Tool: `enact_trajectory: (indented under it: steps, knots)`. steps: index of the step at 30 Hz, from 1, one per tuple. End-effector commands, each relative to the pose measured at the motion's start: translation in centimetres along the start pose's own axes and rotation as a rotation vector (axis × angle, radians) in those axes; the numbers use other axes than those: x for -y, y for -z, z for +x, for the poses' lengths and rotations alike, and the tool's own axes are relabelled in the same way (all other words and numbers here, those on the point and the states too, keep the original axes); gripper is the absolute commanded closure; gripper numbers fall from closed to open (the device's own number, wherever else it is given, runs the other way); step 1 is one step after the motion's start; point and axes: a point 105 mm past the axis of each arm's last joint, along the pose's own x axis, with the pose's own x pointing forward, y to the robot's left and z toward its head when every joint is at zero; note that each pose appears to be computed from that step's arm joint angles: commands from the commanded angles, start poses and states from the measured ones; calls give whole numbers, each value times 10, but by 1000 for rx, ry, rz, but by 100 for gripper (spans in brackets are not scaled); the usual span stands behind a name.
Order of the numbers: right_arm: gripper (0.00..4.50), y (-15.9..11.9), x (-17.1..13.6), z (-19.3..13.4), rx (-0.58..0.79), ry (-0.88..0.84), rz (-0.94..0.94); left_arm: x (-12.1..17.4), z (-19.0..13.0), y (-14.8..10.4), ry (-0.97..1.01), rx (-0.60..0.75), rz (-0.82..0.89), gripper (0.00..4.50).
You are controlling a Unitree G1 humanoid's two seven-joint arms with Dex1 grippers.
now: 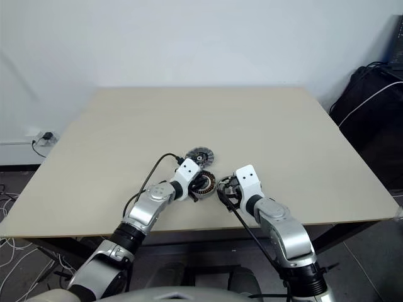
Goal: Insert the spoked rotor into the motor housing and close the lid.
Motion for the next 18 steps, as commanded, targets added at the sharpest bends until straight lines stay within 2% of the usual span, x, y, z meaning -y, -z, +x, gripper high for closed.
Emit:
enact_trajectory:
  steps: [1,3,7,10,14,18]
  knots:
    - [0,-13,2,-2,52,10,-19,-6,1,-19,-14,57,26,382]
    - [0,-13,2,-2,52,9,-20,-5,1,-18,-9,53,20,382]
    - [0,-13,2,-2,52,8,-23,-4,0,-20,-1,72,-21,249]
    - [0,-13,2,-3,51,7,-23,-7,-4,-33,-25,141,-36,155]
    - [0,-12,2,-3,48,7,-21,-9,-20,-58,-38,273,-100,155]
    - [0,-12,-1,-2,47,-5,-18,-12,-36,-57,-62,286,-124,249]
